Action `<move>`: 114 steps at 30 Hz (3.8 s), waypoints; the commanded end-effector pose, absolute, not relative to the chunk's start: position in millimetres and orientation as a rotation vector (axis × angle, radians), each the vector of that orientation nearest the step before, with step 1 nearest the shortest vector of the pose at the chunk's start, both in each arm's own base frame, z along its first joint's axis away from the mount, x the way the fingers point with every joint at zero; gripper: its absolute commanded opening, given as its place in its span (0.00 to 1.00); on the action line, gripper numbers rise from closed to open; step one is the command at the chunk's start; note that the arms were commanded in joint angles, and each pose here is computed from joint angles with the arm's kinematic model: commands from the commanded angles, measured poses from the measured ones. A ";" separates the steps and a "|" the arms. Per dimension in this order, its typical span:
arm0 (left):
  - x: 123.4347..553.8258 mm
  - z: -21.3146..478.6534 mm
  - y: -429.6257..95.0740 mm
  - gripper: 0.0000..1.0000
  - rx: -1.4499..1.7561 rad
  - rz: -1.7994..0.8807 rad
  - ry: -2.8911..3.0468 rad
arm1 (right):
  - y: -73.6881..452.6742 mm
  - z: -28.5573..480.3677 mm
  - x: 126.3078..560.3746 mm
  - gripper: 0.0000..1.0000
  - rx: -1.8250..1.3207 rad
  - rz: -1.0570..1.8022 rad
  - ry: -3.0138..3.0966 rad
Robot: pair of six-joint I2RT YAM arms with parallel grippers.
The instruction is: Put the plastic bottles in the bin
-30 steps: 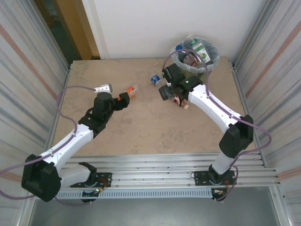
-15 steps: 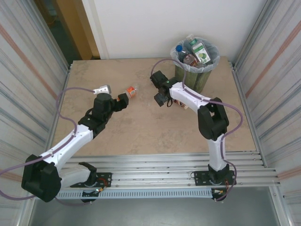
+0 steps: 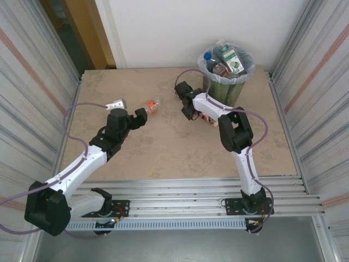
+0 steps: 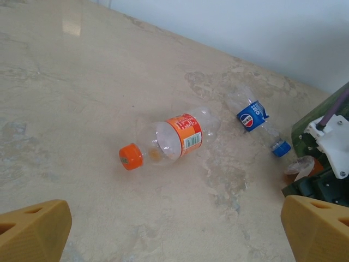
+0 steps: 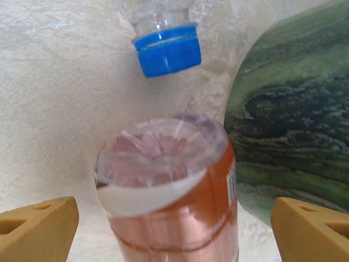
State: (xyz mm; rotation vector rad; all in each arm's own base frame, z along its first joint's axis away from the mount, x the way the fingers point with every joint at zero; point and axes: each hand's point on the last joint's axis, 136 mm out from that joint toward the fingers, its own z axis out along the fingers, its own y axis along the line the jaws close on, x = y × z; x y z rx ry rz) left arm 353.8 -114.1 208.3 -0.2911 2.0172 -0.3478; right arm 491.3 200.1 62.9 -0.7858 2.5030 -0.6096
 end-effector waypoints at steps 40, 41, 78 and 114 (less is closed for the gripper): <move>352.6 204.8 -105.6 0.99 -0.332 -0.334 2.017 | 219.6 268.3 429.1 0.45 -0.555 -0.286 2.217; 353.0 205.3 -105.9 0.99 -0.331 -0.334 2.016 | 215.8 284.6 427.2 0.45 -0.528 -0.264 2.187; 353.4 216.3 -97.0 0.99 -0.328 -0.295 1.998 | 74.8 426.0 587.6 0.45 -0.271 -0.032 1.692; 352.5 213.3 -97.7 0.99 -0.339 -0.313 2.007 | 72.0 299.6 563.5 0.64 -0.434 -0.027 1.931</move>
